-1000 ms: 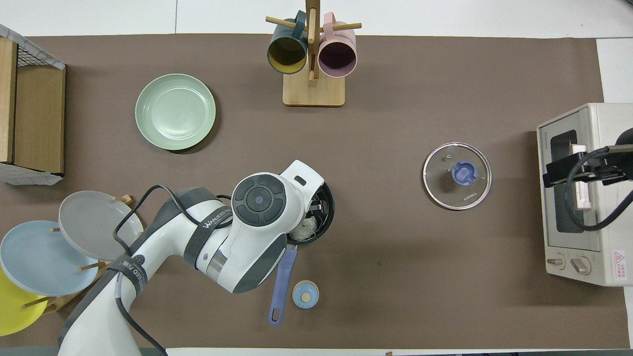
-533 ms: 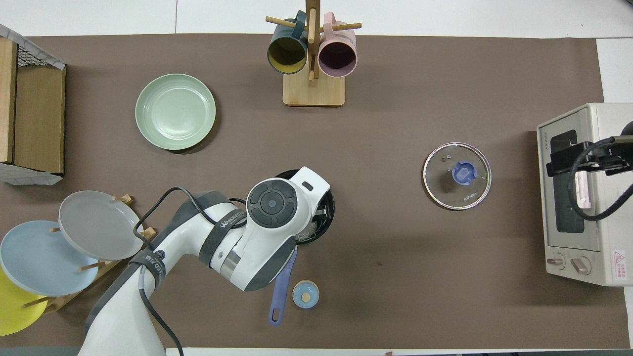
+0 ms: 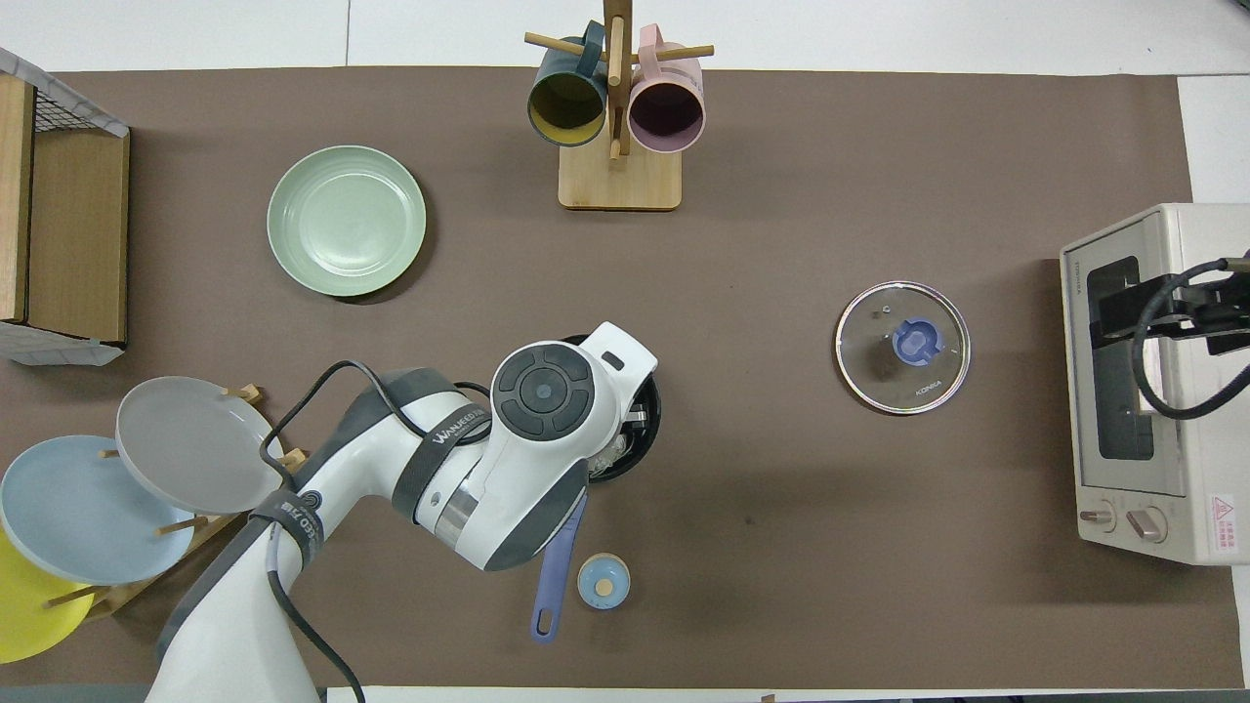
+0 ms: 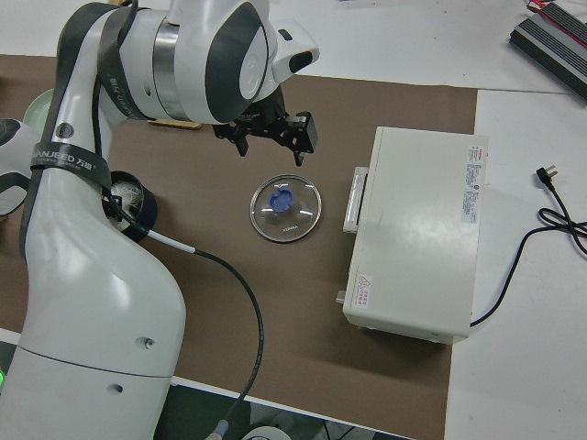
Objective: Transfer vermicelli from pot to plate
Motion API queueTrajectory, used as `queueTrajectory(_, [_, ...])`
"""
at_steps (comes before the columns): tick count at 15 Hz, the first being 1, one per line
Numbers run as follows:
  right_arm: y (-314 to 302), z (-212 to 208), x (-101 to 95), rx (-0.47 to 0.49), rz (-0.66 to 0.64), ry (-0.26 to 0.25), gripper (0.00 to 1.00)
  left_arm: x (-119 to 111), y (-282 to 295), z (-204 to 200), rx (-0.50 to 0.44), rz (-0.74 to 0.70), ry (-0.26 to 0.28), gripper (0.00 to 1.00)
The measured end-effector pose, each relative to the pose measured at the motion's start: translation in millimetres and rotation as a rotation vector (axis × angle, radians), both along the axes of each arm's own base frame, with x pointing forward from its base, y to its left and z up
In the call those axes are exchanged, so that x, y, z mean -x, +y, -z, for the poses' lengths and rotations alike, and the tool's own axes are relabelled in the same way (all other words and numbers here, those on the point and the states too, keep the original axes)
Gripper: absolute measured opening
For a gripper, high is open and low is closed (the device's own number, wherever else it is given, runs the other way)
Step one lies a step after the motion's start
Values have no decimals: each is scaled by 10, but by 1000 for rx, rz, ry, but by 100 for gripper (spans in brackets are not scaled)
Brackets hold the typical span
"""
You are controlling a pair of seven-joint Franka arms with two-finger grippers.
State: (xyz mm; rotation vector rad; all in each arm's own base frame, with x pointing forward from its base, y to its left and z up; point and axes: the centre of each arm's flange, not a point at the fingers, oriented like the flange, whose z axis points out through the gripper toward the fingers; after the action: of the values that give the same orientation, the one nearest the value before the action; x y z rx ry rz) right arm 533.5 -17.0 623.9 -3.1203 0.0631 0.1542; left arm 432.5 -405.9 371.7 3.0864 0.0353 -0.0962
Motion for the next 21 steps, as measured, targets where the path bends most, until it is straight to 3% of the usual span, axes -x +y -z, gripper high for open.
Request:
queueTrajectory(5, [-87, -33, -3, -3, -11, -11, 100, -176, 233, -835, -10, -38, 45, 15])
queueTrajectory(8, [-143, -79, -3, -3, -10, -22, 100, -556, 736, -1538, 25, -62, 71, 15])
queueTrajectory(11, [-106, -121, -6, -2, -16, -31, 100, -1042, 1537, -1961, 68, -103, 29, 15])
queueTrajectory(16, [-92, -121, -5, -3, -19, -30, 100, -1634, 2650, -1719, 95, -84, -17, 15])
queueTrajectory(21, [-102, -115, -2, -3, -17, -28, 100, -2032, 3009, -733, 104, -45, -79, 15])
